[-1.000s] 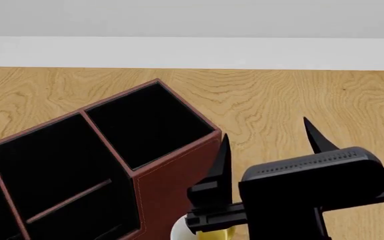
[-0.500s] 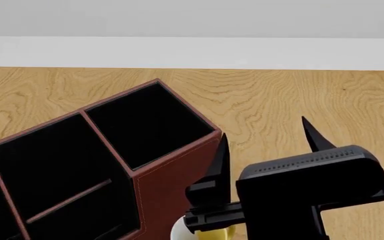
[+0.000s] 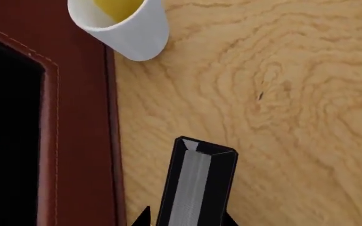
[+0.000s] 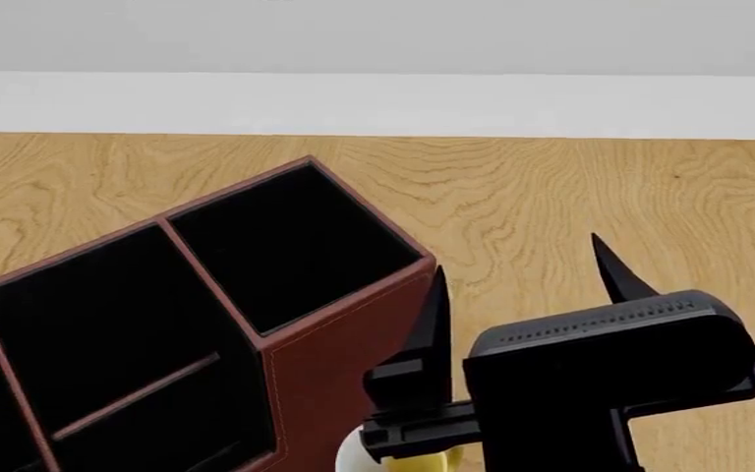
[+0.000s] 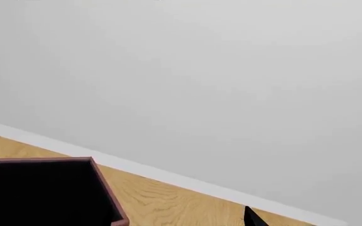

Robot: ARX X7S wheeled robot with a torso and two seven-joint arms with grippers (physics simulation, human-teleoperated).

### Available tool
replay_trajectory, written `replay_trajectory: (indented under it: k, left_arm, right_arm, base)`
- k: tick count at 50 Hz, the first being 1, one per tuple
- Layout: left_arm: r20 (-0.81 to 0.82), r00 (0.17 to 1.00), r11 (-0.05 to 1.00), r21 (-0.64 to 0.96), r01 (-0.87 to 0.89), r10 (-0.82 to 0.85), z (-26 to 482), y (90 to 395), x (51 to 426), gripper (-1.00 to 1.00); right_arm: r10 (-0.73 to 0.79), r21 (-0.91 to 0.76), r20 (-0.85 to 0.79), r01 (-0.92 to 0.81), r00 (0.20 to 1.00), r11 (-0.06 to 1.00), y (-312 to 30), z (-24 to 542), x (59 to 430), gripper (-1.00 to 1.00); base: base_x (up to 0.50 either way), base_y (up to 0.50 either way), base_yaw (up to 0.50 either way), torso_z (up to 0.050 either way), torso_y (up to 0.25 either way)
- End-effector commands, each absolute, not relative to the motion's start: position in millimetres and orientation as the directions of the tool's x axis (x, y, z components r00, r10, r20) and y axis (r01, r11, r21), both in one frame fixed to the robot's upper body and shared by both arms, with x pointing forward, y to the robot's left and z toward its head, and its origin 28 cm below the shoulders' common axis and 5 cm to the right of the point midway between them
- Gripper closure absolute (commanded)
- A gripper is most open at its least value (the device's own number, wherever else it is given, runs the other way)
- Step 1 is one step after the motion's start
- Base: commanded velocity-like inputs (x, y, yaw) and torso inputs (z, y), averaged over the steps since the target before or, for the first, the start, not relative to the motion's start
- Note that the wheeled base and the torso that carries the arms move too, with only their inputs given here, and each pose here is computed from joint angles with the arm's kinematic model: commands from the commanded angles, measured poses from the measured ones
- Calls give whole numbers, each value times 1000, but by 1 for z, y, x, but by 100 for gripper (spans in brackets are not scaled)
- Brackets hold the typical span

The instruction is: Pick up the book and place it in the front compartment of the caddy.

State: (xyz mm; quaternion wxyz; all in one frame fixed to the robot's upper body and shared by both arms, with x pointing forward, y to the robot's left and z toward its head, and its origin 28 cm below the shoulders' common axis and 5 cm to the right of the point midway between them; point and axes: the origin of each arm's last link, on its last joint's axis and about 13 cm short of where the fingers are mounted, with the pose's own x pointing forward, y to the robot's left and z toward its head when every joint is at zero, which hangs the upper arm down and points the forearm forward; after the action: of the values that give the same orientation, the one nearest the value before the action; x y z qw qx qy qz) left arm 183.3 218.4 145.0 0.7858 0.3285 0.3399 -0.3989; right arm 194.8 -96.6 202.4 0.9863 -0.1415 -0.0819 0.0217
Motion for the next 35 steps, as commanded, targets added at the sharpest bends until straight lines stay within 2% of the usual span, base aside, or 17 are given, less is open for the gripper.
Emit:
replay_trajectory:
  k: [1, 6, 9, 17, 35]
  left_arm:
    - [-769, 489, 448, 297, 843, -411, 157, 215, 183, 100]
    - [-744, 507, 490, 277, 826, -434, 175, 213, 182, 100]
    - [-708, 559, 538, 295, 790, -432, 188, 212, 183, 100]
    - [-662, 603, 608, 272, 746, -444, 207, 210, 180, 100]
    - [-621, 646, 625, 303, 720, -444, 241, 211, 158, 100]
  right_arm:
    - [70, -282, 167, -20, 983, 959, -96, 205, 193, -100]
    - [68, -279, 170, -18, 983, 960, -97, 205, 192, -100]
    - [69, -277, 169, -20, 983, 961, -97, 204, 191, -100]
    - [72, -276, 176, -22, 982, 961, -97, 206, 192, -100]
    - [80, -275, 180, -28, 980, 961, -97, 206, 195, -100]
  base:
    - [10, -3, -3, 0, 0]
    - [0, -1, -1, 0, 0]
    - [0, 0, -1, 0, 0]
    - [0, 0, 0, 0, 0]
    - [0, 0, 0, 0, 0]
